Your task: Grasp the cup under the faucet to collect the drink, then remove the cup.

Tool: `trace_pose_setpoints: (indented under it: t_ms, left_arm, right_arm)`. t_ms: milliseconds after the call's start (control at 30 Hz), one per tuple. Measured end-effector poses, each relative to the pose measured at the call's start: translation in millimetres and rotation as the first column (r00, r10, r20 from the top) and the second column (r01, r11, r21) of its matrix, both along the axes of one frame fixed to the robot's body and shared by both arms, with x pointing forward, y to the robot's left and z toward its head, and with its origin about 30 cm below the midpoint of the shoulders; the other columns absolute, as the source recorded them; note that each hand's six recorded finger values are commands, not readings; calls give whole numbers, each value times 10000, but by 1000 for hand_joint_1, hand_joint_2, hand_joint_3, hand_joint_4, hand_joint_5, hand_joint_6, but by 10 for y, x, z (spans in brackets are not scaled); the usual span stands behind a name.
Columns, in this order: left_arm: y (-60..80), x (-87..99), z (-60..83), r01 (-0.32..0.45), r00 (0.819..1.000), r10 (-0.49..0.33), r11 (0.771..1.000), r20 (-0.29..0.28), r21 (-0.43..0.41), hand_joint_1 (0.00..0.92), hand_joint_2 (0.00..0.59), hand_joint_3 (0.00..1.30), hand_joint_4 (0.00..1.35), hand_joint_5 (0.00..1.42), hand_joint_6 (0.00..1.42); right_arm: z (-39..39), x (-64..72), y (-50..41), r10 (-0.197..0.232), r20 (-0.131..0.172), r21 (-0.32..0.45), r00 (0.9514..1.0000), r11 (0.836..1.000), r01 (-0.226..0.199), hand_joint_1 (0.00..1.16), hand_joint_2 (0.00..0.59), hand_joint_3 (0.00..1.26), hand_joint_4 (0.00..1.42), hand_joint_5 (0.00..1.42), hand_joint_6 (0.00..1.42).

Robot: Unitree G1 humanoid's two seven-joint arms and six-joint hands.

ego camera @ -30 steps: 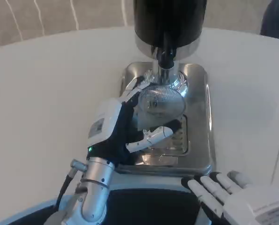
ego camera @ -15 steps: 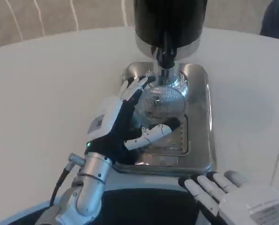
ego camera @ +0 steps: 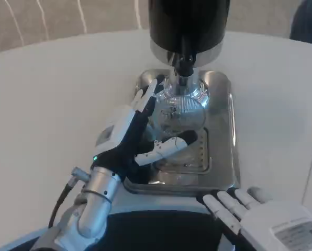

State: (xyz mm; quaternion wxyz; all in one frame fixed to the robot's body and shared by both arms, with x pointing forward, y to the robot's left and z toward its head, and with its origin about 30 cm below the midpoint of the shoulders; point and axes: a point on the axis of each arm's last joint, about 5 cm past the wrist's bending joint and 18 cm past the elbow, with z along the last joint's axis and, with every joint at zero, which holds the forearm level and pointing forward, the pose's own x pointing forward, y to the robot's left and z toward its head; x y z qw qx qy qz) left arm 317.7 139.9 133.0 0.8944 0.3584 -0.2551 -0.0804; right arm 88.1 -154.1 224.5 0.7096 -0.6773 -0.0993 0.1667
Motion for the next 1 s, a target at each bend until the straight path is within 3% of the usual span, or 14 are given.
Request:
trace_pose_setpoints:
  t_ms: [133, 533, 667, 767, 1000]
  left_arm:
    - [98, -42, -33, 88, 9999, -88, 10000, 87, 17, 108, 20, 0, 0, 0, 0]
    - [319, -153, -108, 18, 10000, -15, 9995, 98, -314, 108, 26, 0, 0, 0, 0]
    - [544, -247, -190, -746, 9971, 738, 9958, -178, -530, 108, 27, 0, 0, 0, 1]
    - [679, -290, -172, -1123, 9936, 1129, 9901, 24, -841, 108, 27, 0, 0, 18, 7]
    - [823, -339, -113, -1335, 9896, 1390, 9830, 362, -1260, 110, 29, 0, 0, 23, 18]
  right_arm:
    - [12, 23, 6, -146, 90, 195, 9999, 9997, 145, 410, 429, 0, 0, 0, 0]
    - [36, 70, 85, -35, 284, 589, 9996, 9983, 19, 413, 429, 2, 0, 0, 0]
    - [53, 88, 90, -64, 585, 822, 9983, 9966, 16, 414, 429, 7, 0, 0, 0]
    - [62, 96, 92, -46, 730, 1064, 9973, 9943, -32, 414, 429, 10, 0, 0, 0]
    - [73, 111, 127, 85, 884, 1436, 9960, 9894, -212, 415, 429, 14, 0, 0, 0]
